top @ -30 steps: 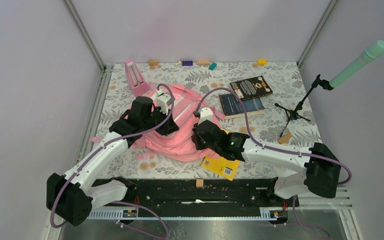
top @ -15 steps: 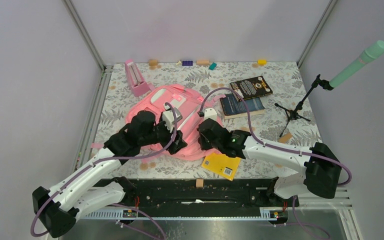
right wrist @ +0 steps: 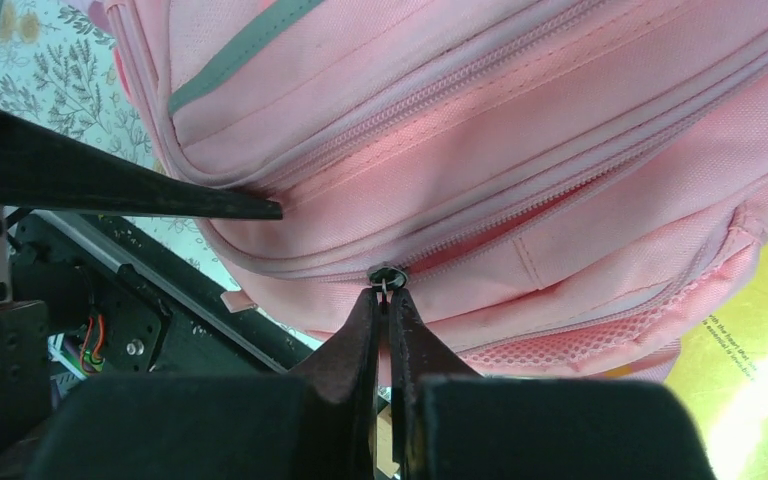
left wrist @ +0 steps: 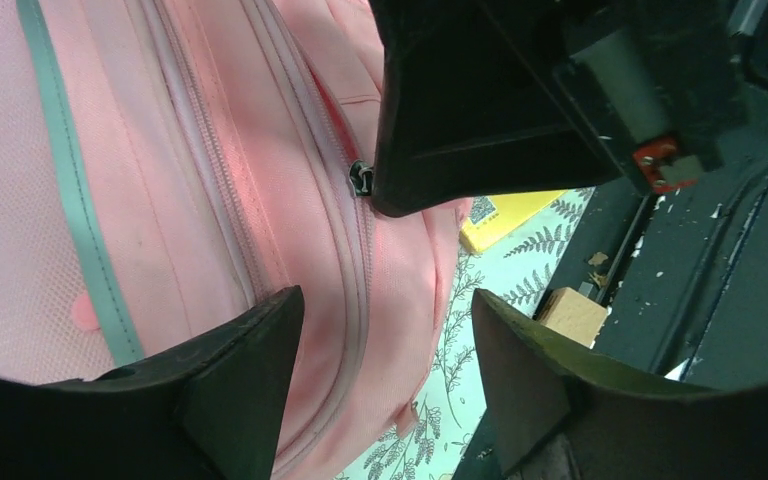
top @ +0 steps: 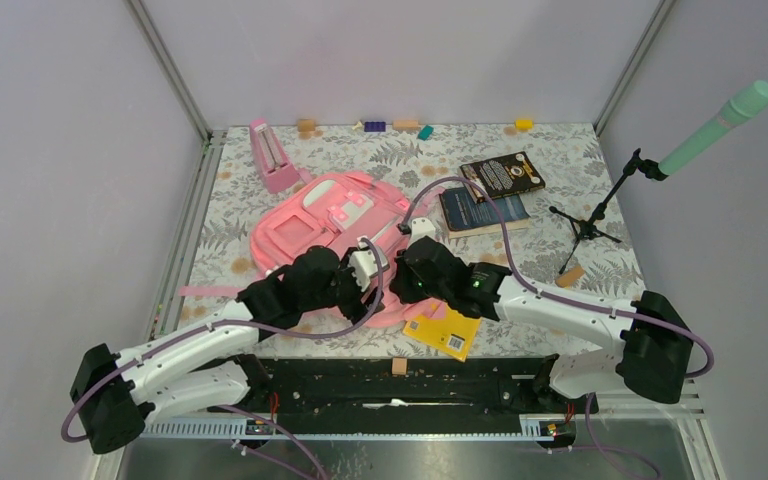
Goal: Pack the student bag
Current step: Zip the student bag at the center of the board.
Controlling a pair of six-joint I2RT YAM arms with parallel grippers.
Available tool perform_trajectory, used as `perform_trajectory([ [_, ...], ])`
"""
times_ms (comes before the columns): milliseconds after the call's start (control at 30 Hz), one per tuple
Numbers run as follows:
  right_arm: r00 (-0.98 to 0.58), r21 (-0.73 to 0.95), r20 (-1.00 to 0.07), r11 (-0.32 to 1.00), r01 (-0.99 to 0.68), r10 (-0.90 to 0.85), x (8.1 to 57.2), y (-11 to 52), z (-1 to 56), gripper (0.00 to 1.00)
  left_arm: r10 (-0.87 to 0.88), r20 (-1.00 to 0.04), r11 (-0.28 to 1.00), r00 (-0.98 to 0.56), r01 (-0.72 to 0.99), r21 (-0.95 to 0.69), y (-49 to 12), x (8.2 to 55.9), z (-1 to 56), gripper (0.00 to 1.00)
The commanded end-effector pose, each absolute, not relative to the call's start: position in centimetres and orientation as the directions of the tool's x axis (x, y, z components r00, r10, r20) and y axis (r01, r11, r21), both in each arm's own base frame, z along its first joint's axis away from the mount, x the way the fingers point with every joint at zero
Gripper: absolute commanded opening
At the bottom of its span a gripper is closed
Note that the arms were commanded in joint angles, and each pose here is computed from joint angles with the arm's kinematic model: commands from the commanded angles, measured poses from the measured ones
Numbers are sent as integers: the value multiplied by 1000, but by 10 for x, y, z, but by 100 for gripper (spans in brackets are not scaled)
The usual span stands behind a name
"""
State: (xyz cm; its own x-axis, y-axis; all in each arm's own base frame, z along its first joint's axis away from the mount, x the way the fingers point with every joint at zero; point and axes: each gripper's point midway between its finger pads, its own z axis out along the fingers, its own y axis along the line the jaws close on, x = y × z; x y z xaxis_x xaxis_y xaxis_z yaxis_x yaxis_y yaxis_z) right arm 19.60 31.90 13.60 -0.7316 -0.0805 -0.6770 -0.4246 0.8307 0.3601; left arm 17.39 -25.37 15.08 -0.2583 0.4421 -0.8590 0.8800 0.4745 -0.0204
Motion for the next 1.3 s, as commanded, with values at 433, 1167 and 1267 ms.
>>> perform_trajectory([
  [433,-716,500,-698,727,-471,17,188,337,174,0,491,-831,599,-262,794,104,-249,213,141,53],
  [1167,-704,386,-710,845,-369,17,199,290,138,0,523,-816,610,-246,777,157,-242,214,142,0],
  [1267,-697,349,-717,870,-349,8,209,280,133,0,530,-811,613,-248,773,164,-241,214,141,0],
])
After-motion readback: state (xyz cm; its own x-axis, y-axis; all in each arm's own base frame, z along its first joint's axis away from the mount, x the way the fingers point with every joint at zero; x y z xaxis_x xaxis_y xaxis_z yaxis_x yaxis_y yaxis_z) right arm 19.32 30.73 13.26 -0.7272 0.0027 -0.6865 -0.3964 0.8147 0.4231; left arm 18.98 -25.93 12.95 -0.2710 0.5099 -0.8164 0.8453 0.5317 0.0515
